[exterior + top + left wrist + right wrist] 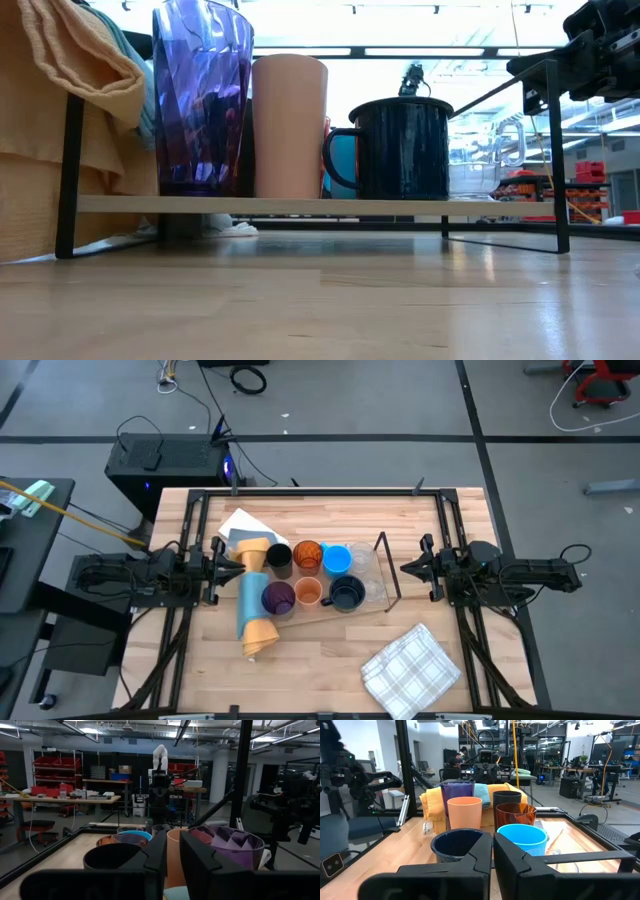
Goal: Stack small to large cups/mugs on shelf
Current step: Return to Home Position
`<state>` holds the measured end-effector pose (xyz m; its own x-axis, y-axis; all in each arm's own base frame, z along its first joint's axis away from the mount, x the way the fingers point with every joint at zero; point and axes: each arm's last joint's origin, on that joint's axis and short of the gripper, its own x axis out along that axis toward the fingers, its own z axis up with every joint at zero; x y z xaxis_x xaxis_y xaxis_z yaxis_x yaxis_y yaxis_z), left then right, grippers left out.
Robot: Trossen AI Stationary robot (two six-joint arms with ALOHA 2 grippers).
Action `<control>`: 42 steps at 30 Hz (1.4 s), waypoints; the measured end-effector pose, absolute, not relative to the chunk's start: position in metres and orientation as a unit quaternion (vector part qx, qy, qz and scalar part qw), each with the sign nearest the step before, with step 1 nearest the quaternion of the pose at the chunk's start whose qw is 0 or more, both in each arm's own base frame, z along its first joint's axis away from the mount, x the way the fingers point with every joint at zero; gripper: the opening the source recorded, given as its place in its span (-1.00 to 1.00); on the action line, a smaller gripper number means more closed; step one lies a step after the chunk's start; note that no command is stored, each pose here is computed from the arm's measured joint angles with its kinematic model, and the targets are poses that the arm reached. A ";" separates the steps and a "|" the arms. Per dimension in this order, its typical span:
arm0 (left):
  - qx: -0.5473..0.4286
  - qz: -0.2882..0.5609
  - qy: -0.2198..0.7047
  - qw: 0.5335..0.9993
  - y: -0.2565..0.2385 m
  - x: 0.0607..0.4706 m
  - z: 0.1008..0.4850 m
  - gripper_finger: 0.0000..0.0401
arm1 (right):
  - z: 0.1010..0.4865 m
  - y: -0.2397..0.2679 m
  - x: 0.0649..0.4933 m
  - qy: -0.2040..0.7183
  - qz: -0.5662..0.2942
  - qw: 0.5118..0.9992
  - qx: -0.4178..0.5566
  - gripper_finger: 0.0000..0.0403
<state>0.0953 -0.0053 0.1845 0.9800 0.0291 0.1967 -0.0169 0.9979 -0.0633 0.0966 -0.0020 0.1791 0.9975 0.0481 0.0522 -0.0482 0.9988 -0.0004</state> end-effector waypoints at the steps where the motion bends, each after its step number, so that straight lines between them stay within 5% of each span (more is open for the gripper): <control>1: -0.030 0.012 -0.099 0.995 -0.005 0.095 0.185 -0.69 | 0.179 -0.002 0.097 -0.026 0.024 0.999 0.000 -0.88; 42: -0.030 0.012 -0.099 0.995 -0.005 0.095 0.184 -0.71 | 0.180 -0.002 0.096 -0.030 0.025 0.999 0.000 -0.88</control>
<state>0.0954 -0.0053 0.1844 0.9802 0.0293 0.1961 -0.0173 0.9979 -0.0623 0.0956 -0.0017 0.1797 0.9969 0.0508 0.0594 -0.0508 0.9987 -0.0011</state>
